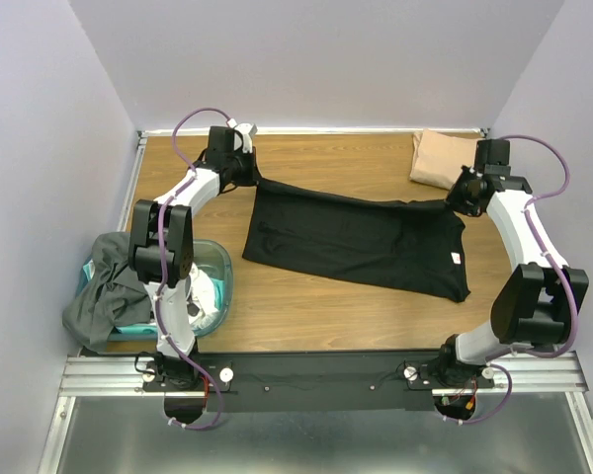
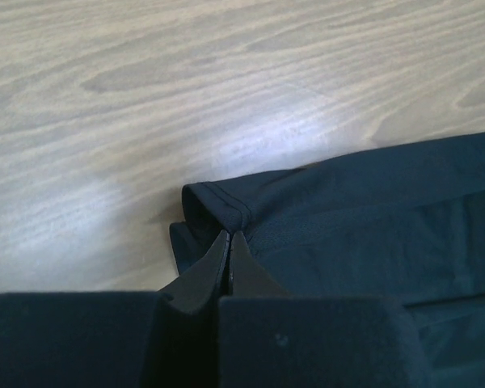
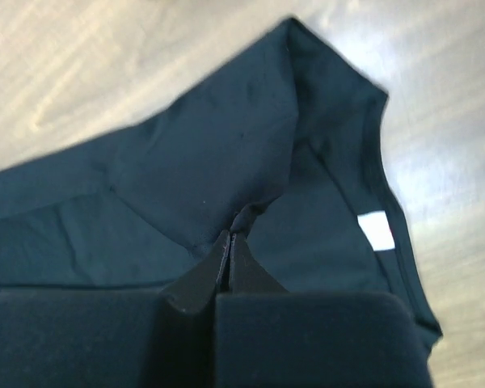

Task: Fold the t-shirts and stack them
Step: Fold the tshirt

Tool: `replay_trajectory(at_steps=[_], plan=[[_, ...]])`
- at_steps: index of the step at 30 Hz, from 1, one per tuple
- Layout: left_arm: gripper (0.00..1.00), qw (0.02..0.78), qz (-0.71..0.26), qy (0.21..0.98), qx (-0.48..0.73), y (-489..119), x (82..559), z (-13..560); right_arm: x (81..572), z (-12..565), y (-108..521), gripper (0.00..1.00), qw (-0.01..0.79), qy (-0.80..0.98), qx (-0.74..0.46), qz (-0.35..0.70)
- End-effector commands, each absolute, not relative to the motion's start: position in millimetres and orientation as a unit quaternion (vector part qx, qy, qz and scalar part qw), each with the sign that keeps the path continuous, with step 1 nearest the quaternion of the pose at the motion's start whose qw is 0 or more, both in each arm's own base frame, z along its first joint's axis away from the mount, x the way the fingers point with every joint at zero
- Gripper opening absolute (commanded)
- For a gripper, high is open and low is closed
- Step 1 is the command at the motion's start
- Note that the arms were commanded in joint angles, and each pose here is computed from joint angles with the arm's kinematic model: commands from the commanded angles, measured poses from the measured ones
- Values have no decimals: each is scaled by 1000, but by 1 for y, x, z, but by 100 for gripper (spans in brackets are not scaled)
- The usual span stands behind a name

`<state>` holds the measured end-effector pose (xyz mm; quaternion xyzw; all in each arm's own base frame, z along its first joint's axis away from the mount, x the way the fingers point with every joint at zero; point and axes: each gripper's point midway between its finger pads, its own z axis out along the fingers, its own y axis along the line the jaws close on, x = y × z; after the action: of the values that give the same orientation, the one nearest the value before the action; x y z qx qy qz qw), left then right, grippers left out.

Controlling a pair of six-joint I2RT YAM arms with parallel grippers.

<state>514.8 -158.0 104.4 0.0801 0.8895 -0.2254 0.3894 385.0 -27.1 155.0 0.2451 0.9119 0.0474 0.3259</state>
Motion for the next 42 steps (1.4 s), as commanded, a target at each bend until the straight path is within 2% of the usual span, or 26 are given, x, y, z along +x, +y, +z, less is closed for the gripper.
replay_trajectory(at_steps=[1, 11, 21, 22, 23, 24, 25, 27, 29, 34, 38, 42], plan=[[0, 403, -209, 887, 88, -150, 501, 123, 354, 154, -25, 0, 303, 915, 264, 46], [0, 371, -217, 900, 74, -144, 452, 102, 316, 146, -15, 0, 272, 923, 266, 56], [0, 365, -202, 909, 17, -131, 426, 100, 279, 118, -7, 0, 222, 935, 272, 59], [6, 361, -200, 911, 10, -130, 424, 98, 275, 113, -7, 1, 214, 936, 274, 55], [27, 361, -197, 912, 4, -128, 423, 98, 271, 109, -8, 7, 208, 938, 274, 51], [35, 359, -191, 914, -8, -126, 421, 95, 269, 107, -10, 16, 205, 937, 278, 45], [46, 363, -188, 913, -11, -125, 421, 98, 269, 108, -10, 38, 207, 937, 278, 43], [50, 371, -179, 911, -16, -122, 423, 103, 274, 114, -12, 52, 219, 935, 275, 41], [51, 375, -171, 911, -10, -123, 425, 108, 284, 124, -10, 58, 243, 935, 255, 43], [51, 388, -174, 905, 16, -143, 431, 126, 307, 144, 24, 59, 284, 938, 178, 92], [51, 388, -211, 897, 34, -166, 427, 130, 318, 142, 86, 56, 293, 941, 92, 146], [51, 378, -237, 894, 39, -178, 419, 126, 320, 125, 133, 52, 268, 942, 36, 197]])
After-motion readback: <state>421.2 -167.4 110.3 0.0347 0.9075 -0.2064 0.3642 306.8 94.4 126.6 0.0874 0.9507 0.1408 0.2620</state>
